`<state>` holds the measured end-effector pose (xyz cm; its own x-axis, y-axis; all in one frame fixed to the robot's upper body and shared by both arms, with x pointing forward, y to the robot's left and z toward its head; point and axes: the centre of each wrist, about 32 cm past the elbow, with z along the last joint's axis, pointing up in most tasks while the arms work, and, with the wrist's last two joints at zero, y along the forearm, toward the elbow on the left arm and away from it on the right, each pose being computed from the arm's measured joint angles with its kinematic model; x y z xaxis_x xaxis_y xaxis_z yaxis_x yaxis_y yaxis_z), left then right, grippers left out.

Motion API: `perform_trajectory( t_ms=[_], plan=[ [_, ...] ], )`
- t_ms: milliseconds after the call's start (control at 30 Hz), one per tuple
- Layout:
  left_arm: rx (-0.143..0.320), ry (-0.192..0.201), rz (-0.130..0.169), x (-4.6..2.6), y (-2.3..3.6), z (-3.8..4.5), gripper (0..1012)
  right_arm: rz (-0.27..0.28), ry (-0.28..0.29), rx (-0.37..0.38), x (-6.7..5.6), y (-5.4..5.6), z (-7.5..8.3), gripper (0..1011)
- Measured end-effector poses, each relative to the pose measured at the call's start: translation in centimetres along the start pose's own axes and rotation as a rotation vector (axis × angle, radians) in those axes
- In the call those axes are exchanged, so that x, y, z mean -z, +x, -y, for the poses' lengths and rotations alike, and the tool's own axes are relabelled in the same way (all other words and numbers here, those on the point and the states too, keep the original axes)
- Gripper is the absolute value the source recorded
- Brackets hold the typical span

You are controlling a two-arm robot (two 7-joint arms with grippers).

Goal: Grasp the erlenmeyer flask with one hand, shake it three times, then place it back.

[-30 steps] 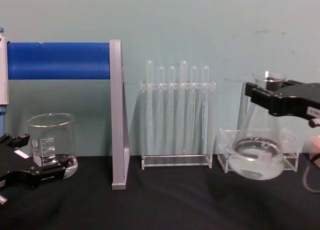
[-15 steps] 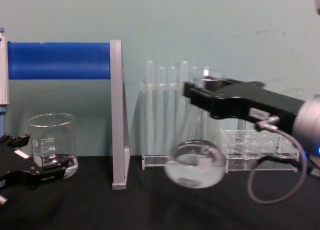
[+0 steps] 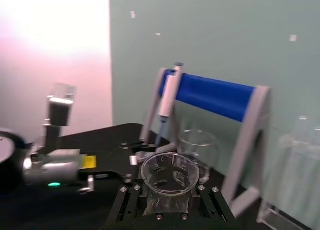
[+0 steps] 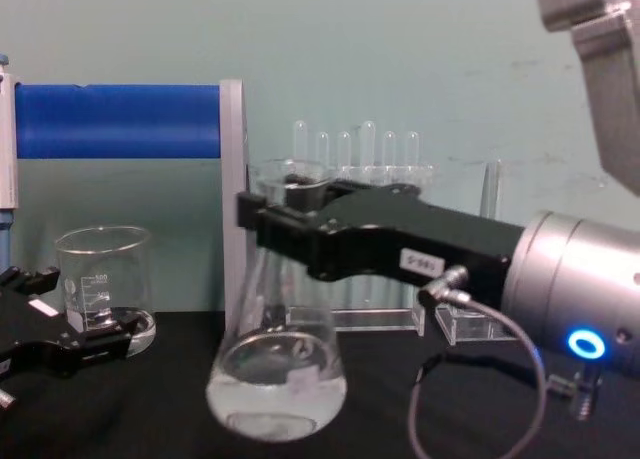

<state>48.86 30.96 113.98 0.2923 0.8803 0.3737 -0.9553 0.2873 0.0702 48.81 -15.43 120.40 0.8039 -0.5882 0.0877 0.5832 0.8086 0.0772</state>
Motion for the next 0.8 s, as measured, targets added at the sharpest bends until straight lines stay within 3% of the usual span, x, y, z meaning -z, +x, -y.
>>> perform_trajectory(
  t_ms=[233,400,633,800],
  plan=[
    [0.000,0.000,0.000,0.00,0.00,0.00,1001,-0.007,-0.008,-0.087,0.0,-1.1,-0.3,457],
    [0.000,0.000,0.000,0.00,0.00,0.00,1001,-0.005,-0.012,-0.112,0.0,-1.2,-0.4,457],
    [0.000,0.000,0.000,0.00,0.00,0.00,1001,0.006,-0.022,-0.059,0.0,-0.1,-0.1,457],
    [0.000,0.000,0.000,0.00,0.00,0.00,1001,0.019,-0.028,0.025,0.0,1.6,0.7,457]
  ],
)
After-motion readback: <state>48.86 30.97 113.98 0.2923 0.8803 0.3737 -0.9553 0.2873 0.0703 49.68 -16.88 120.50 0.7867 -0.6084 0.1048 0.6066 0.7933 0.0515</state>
